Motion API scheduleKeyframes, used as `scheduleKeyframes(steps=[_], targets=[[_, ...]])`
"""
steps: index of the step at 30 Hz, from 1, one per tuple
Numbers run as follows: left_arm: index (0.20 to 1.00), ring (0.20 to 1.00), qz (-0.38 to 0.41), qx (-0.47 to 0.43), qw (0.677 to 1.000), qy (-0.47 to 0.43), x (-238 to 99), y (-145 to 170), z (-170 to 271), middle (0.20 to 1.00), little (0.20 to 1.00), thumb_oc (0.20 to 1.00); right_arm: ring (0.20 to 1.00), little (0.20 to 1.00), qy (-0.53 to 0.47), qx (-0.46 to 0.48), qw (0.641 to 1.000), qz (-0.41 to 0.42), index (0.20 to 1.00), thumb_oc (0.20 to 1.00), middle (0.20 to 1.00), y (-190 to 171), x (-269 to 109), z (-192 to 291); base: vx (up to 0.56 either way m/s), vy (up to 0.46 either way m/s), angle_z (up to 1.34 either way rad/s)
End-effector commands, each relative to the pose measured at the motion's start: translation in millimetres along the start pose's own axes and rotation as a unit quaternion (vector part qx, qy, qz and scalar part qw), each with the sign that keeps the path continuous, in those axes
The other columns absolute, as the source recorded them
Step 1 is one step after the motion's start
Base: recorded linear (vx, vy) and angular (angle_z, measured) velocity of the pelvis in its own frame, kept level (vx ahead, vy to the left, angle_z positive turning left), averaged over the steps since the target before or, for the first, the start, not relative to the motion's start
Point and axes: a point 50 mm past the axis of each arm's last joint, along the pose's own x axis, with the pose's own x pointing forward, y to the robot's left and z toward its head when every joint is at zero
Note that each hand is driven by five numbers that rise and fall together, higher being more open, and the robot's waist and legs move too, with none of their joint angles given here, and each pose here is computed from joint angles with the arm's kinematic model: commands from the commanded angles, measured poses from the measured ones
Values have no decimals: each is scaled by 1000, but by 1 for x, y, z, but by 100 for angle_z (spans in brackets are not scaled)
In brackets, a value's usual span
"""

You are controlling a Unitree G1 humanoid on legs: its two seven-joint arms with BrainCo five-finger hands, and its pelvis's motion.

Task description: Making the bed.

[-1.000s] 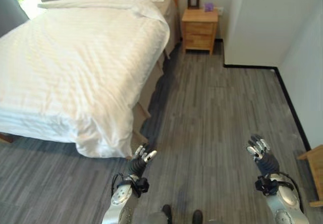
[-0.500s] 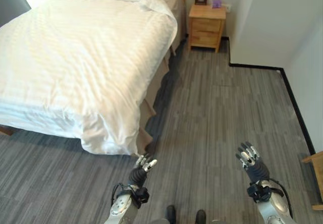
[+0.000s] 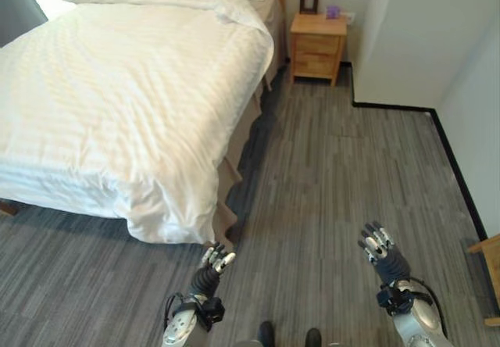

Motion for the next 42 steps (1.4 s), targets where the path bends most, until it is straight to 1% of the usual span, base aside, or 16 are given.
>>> scheduleKeyframes(steps=[1,7,8,11,12,14,15,16,19,22,24,27,32,38,42], targets=[[1000,1000,-15,25,999,-42,13,-4,22,1000,1000,1000,1000,1000,-49,-8,999,19,1000,1000,1000,9,6,18,-65,-20,-1],[1000,1000,-20,26,999,-33,13,-6,17,1000,1000,1000,1000,1000,-61,-11,998,7,1000,1000,1000,4,4,22,-40,-5,0],[1000,1000,42,69,993,-85,22,22,53,1000,1000,1000,1000,1000,-33,-22,997,-69,1000,1000,1000,-37,16,24,-68,28,3],[1000,1000,40,45,995,-86,27,17,52,1000,1000,1000,1000,1000,-60,-82,992,-68,1000,1000,1000,-39,9,39,-109,107,10],[1000,1000,40,40,994,-89,29,14,52,1000,1000,1000,1000,1000,-71,-140,985,-68,1000,1000,1000,-40,6,48,-44,169,32],[1000,1000,37,43,993,-101,33,9,57,1000,1000,1000,1000,1000,-85,-174,977,-84,1000,1000,1000,-44,6,54,-97,179,48],[1000,1000,35,50,992,-114,38,4,64,1000,1000,1000,1000,1000,-88,-155,979,-98,1000,1000,1000,-43,12,52,-108,139,46],[1000,1000,35,50,992,-114,38,4,64,1000,1000,1000,1000,1000,-89,-155,979,-98,1000,1000,1000,-43,12,52,-101,136,28],[1000,1000,43,69,988,-129,36,8,73,1000,1000,1000,1000,1000,-91,-126,984,-87,1000,1000,1000,-37,14,50,-21,81,1],[1000,1000,48,59,987,-140,35,7,77,1000,1000,1000,1000,1000,-91,-89,990,-66,1000,1000,1000,-26,17,44,29,78,-1],[1000,1000,36,55,987,-143,31,4,76,1000,1000,1000,1000,1000,-85,-104,989,-56,1000,1000,1000,-24,15,43,46,113,-2],[1000,1000,27,61,989,-133,29,3,71,1000,1000,1000,1000,1000,-72,-101,991,-52,1000,1000,1000,-23,13,36,23,83,3],[1000,1000,29,74,986,-143,26,8,75,1000,1000,1000,1000,1000,-50,-170,984,-9,1000,1000,1000,-16,11,31,-34,54,-9],[1000,1000,44,76,985,-150,24,13,76,1000,1000,1000,1000,1000,-50,-158,986,-25,1000,1000,1000,-22,9,30,40,82,-5],[1000,1000,69,66,983,-157,25,22,80,1000,1000,1000,1000,1000,-86,-146,984,-50,1000,1000,1000,-24,14,44,54,92,1]])
